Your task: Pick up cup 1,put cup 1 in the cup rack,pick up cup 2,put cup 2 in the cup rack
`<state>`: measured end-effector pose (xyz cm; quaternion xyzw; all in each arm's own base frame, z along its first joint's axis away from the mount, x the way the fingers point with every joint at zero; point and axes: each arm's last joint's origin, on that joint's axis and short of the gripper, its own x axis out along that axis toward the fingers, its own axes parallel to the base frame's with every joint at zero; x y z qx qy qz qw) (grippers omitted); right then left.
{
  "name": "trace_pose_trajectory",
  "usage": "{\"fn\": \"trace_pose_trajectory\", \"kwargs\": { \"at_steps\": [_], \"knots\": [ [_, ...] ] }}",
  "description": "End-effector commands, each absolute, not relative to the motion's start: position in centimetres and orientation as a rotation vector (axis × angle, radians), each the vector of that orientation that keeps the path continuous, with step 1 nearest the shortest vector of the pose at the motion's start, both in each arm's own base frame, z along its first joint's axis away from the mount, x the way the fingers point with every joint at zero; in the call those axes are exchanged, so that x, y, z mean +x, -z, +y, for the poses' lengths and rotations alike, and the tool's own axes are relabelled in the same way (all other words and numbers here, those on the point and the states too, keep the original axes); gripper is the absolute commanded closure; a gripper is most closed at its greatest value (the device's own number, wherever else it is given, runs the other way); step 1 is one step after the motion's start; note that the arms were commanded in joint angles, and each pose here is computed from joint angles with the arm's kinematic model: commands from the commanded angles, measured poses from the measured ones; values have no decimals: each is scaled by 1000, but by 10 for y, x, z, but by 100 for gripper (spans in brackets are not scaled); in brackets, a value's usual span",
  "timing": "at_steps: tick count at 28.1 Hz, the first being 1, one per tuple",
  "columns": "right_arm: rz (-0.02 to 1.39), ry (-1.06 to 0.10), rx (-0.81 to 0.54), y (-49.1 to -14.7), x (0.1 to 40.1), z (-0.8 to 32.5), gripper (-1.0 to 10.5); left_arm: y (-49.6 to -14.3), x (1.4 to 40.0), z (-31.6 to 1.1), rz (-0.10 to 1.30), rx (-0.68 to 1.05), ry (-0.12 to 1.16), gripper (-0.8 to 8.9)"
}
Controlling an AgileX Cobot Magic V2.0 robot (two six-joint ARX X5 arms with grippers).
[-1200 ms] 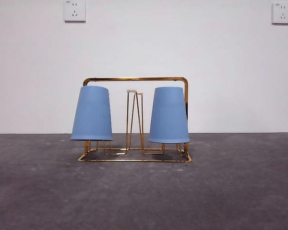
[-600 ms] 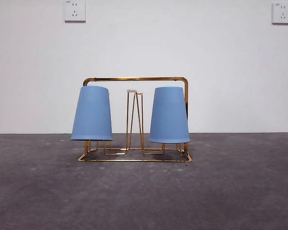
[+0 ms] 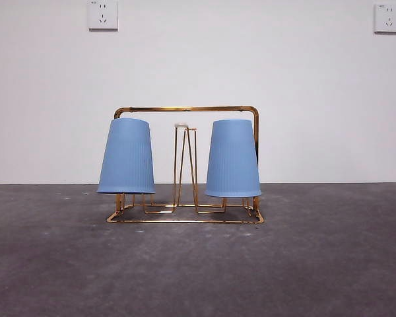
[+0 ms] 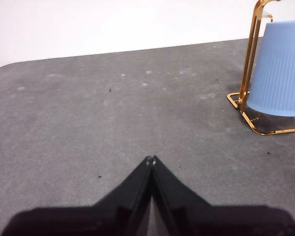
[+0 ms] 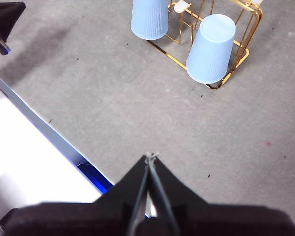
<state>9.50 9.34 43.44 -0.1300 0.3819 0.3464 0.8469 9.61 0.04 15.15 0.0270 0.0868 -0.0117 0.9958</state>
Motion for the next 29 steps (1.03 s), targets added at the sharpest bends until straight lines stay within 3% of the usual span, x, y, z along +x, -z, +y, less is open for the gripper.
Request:
{"fn": "trace_pose_trajectory", "kwargs": {
  "at_steps": [1, 3, 7, 12, 20, 29],
  "knots": [
    [798, -695, -308, -434, 95, 90, 946, -149, 97, 1, 174, 44, 20, 816],
    [668, -621, -315, -443, 97, 77, 946, -149, 97, 1, 174, 44, 20, 816],
    [320, -572, -87, -467, 92, 45, 946, -149, 97, 1, 174, 44, 20, 816],
    [71, -304, -109, -436, 81, 13, 946, -149, 97, 1, 174, 44, 20, 816],
    [-55, -202, -146, -342, 90, 6, 946, -149, 97, 1, 174, 44, 20, 816],
    [14, -163, -122, -227, 98, 5, 946, -149, 97, 1, 174, 44, 20, 816]
  ]
}}
